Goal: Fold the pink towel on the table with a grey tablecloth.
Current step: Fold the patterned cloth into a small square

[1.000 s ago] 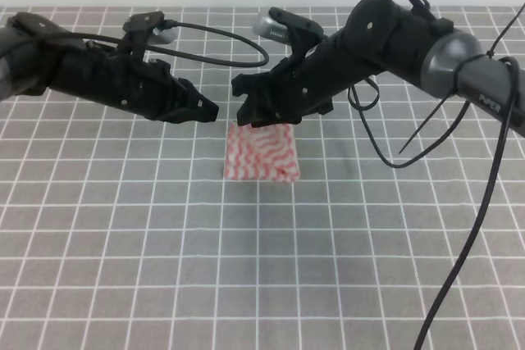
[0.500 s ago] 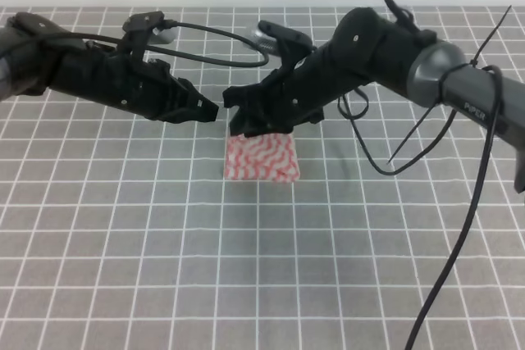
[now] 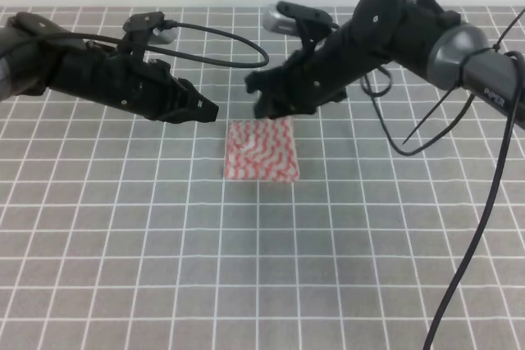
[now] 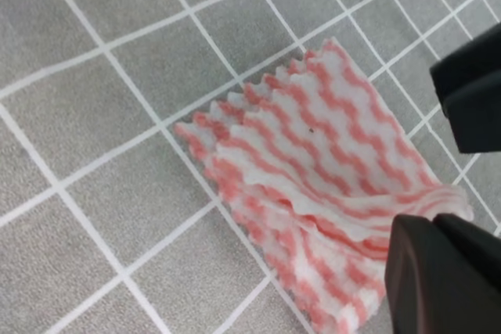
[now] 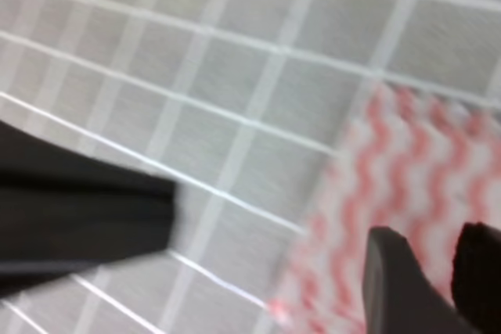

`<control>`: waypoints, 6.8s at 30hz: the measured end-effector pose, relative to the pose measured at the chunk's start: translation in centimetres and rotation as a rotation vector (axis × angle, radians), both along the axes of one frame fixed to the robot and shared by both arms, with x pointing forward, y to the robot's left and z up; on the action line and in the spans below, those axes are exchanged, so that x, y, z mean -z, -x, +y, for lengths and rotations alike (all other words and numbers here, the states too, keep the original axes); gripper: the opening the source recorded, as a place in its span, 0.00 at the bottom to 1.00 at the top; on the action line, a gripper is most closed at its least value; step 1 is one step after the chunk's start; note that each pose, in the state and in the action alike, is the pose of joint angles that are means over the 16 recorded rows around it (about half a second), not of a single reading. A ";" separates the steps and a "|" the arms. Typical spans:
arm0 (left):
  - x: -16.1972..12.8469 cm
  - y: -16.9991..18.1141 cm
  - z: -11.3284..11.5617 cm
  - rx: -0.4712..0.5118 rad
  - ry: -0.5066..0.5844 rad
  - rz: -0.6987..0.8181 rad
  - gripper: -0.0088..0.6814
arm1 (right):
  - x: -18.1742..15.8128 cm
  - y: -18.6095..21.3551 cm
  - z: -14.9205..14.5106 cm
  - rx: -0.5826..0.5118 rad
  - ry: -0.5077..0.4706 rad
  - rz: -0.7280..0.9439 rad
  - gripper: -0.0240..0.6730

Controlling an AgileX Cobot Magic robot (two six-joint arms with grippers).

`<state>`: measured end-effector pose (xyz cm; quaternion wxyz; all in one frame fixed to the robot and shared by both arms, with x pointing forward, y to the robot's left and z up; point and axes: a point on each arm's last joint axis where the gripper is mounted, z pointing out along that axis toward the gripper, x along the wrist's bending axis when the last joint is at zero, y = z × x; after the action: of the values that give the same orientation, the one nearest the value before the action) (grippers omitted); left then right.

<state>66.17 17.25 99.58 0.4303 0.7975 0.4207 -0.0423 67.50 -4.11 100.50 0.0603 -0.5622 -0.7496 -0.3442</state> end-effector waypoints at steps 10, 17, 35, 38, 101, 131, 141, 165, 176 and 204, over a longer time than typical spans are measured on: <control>-0.1 0.0 0.0 -0.003 0.001 -0.002 0.01 | 1.6 0.0 -0.4 -0.009 0.057 0.070 0.24; -0.1 0.0 0.0 -0.004 0.001 -0.003 0.01 | 2.4 0.5 0.6 -0.027 0.034 0.113 0.20; -0.1 0.0 0.0 -0.005 0.000 -0.004 0.01 | 3.2 1.8 2.8 -0.077 0.028 0.145 0.17; -0.1 0.0 0.0 -0.005 0.001 -0.006 0.01 | 3.2 1.9 3.0 -0.078 0.026 0.145 0.17; 3.4 2.0 -5.9 0.124 -0.146 0.087 0.01 | 1.0 0.3 -2.1 -0.111 0.124 0.234 0.01; 2.3 1.8 -5.5 0.096 -0.163 0.036 0.01 | 3.2 0.3 -1.1 -0.129 0.124 0.278 0.01; 2.8 1.6 -5.4 0.082 -0.171 0.033 0.01 | 2.7 -0.2 -1.1 -0.092 0.104 0.229 0.01; -0.8 1.1 -3.6 0.005 -0.161 -0.093 0.01 | 3.2 -1.3 -1.7 -0.047 0.089 0.187 0.01; -5.8 4.8 -1.8 -0.114 -0.126 -0.282 0.01 | -3.7 -0.2 -3.0 -0.043 0.125 0.007 0.01; -8.3 30.2 8.0 -0.516 0.042 -0.721 0.01 | -21.0 12.4 -9.6 -0.001 0.103 -0.394 0.01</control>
<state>35.93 25.26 107.86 0.5621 0.6211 0.4282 0.3389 55.08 -13.73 121.46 -0.1159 -0.4859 -0.7639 -0.4086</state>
